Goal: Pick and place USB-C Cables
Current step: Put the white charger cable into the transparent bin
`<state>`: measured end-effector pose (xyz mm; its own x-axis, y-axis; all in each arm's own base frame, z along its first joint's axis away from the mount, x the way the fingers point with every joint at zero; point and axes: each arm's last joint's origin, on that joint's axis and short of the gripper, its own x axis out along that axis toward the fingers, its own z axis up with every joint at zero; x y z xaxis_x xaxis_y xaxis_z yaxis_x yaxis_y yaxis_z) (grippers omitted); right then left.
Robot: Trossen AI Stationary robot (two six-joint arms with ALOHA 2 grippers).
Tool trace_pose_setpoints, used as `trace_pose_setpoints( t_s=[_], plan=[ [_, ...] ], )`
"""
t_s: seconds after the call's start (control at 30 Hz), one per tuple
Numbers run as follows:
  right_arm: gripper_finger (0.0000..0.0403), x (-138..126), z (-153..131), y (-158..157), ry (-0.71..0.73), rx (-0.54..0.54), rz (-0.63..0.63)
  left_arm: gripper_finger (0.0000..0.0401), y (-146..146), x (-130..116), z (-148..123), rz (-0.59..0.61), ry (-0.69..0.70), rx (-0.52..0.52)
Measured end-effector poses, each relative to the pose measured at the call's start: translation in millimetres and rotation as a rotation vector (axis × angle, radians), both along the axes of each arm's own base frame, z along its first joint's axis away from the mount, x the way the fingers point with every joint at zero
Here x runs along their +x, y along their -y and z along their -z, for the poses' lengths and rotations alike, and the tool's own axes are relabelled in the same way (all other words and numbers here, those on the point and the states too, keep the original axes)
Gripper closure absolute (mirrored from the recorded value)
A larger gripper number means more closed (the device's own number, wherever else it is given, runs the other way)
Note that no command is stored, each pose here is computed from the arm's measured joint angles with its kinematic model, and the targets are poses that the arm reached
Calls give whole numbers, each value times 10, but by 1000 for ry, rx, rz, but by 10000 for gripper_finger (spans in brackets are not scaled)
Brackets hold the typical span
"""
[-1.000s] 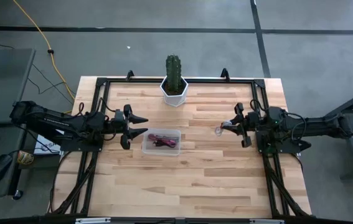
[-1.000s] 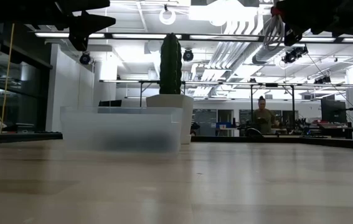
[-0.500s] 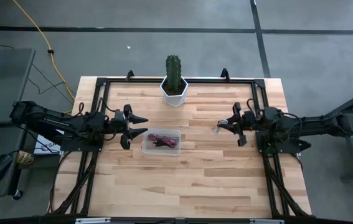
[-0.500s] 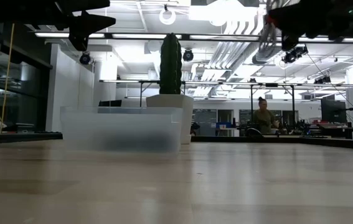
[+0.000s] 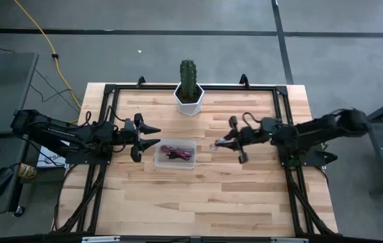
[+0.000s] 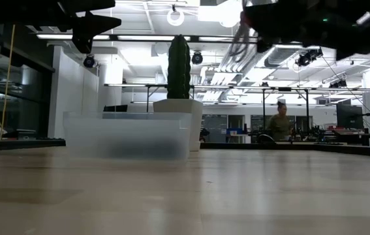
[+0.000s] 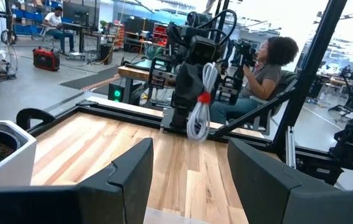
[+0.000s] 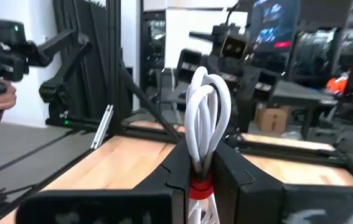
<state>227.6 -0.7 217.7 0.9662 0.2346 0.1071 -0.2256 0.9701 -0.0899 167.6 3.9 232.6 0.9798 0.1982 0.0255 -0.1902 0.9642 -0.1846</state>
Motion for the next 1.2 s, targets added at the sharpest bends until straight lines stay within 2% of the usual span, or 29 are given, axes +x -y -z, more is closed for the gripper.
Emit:
trace_pose_setpoints(
  t_s=[0.37, 0.63, 0.77, 0.9, 1.2],
  plan=[
    [378, 875, 88, 22, -189, -1, -37, 213, 0, 0, 1, 0, -1, 0],
    [378, 1350, 204, -36, -398, 1, -45, 213, 0, 0, 1, 0, -1, 0],
    [378, 1522, 227, -109, -464, -23, -57, 213, 0, 0, 1, 0, -1, 0],
    [378, 1623, 244, -163, -566, -64, 17, 213, 0, 0, 1, 0, -1, 0],
    [378, 1667, 330, -226, -634, -102, 75, 213, 1, 0, 0, 1, -1, 0]
  ],
)
